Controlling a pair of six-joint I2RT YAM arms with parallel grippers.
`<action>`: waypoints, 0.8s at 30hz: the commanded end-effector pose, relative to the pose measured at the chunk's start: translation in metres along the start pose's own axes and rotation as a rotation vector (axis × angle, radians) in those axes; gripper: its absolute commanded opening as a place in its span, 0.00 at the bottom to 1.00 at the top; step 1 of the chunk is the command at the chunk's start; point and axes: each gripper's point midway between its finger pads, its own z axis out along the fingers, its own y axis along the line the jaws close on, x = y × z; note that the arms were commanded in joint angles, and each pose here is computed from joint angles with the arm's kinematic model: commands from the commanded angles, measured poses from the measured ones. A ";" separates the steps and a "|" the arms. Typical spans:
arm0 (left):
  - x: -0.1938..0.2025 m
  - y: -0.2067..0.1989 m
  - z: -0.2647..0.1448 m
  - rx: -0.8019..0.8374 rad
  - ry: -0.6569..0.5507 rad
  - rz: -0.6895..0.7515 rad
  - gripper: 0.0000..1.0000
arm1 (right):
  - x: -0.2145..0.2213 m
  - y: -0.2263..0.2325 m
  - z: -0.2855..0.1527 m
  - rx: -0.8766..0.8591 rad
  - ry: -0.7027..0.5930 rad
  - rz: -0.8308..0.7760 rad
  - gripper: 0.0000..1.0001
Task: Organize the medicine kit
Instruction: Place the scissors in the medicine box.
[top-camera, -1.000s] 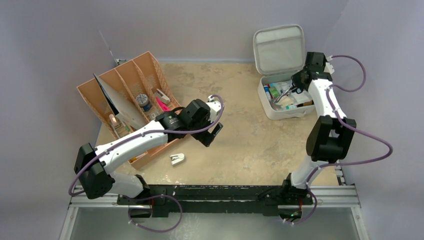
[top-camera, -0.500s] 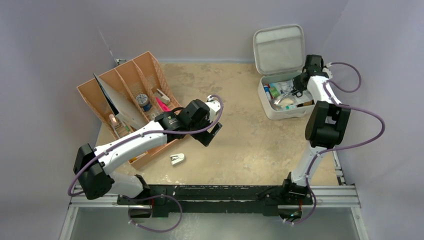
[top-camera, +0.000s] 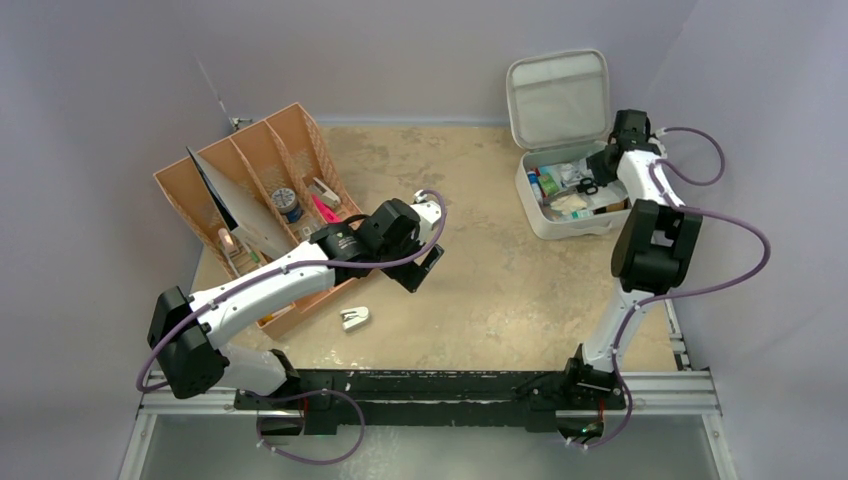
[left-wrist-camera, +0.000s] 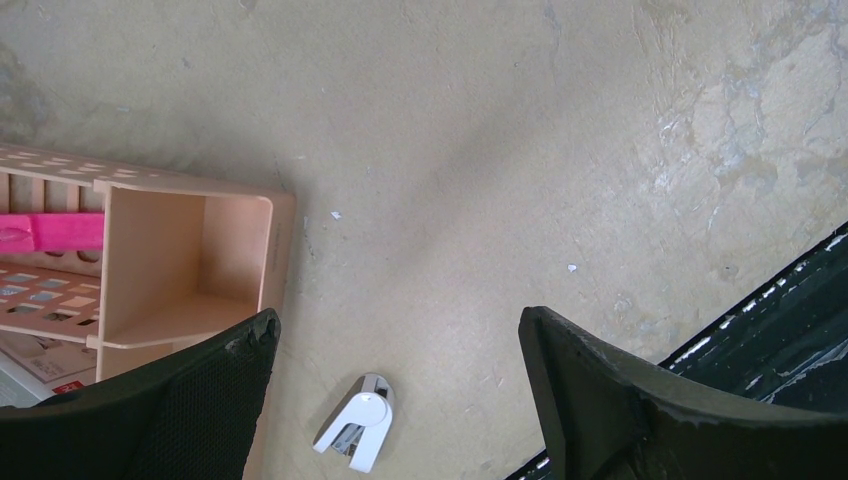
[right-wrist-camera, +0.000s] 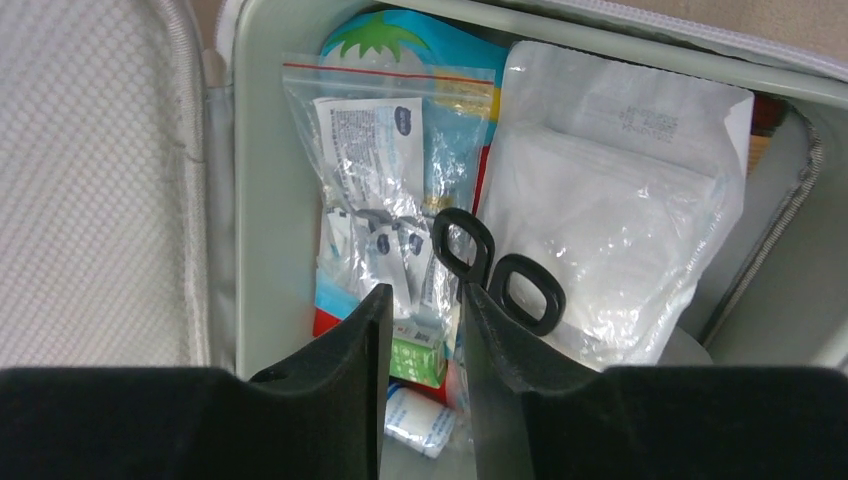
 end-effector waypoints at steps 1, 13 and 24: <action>-0.004 0.002 -0.003 -0.004 -0.020 0.011 0.88 | -0.021 0.004 -0.044 -0.026 -0.061 -0.034 0.34; -0.007 -0.002 -0.009 0.022 -0.044 0.003 0.88 | -0.022 -0.035 -0.032 0.059 -0.082 -0.140 0.20; -0.019 -0.001 -0.006 0.004 -0.063 -0.021 0.88 | -0.006 -0.071 -0.003 0.157 -0.022 -0.185 0.18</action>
